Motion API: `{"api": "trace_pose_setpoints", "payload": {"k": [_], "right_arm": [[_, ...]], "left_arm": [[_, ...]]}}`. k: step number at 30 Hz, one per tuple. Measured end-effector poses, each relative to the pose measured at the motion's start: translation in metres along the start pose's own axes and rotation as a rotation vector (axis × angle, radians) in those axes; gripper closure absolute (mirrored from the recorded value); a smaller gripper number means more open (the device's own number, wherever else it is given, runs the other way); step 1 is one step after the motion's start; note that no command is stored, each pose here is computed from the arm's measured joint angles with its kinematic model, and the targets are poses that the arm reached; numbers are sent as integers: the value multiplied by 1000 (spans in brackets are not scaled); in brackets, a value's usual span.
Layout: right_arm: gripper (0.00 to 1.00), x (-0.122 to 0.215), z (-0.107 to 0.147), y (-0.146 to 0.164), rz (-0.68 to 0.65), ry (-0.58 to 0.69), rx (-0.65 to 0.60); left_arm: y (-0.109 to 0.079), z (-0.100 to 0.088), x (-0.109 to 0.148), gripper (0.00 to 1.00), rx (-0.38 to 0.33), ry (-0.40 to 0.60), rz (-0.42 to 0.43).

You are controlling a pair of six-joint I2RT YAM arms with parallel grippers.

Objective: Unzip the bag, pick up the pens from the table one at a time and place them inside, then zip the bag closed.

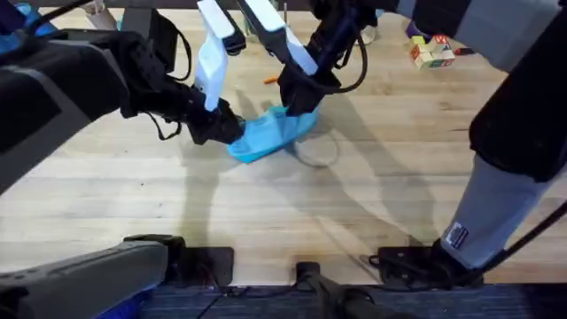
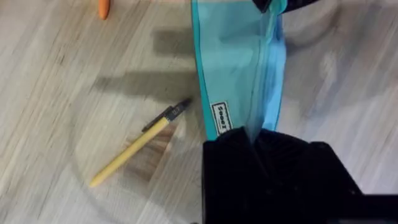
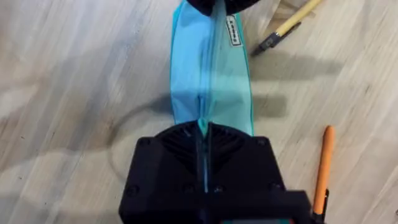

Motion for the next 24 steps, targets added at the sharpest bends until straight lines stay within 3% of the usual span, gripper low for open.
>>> {"api": "trace_pose_setpoints", "payload": {"k": [23, 24], "right_arm": [[971, 11, -18, 9, 23, -13, 47], [970, 10, -25, 11, 13, -56, 52]], "left_arm": [[0, 0, 0, 958, 2, 1, -2], [0, 0, 0, 958, 1, 0, -1]]}}
Point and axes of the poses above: each hand's point on the last joint's axis, 136 mm out from that joint toward the fingers, its own x axis back along the fingers, its own y axis along the line the jaws close on, z = x × y, the point moved 4 cm from there along x, back along the fingers, and after that the axes turned 11 degrees about -x, right-handed, at the moved point
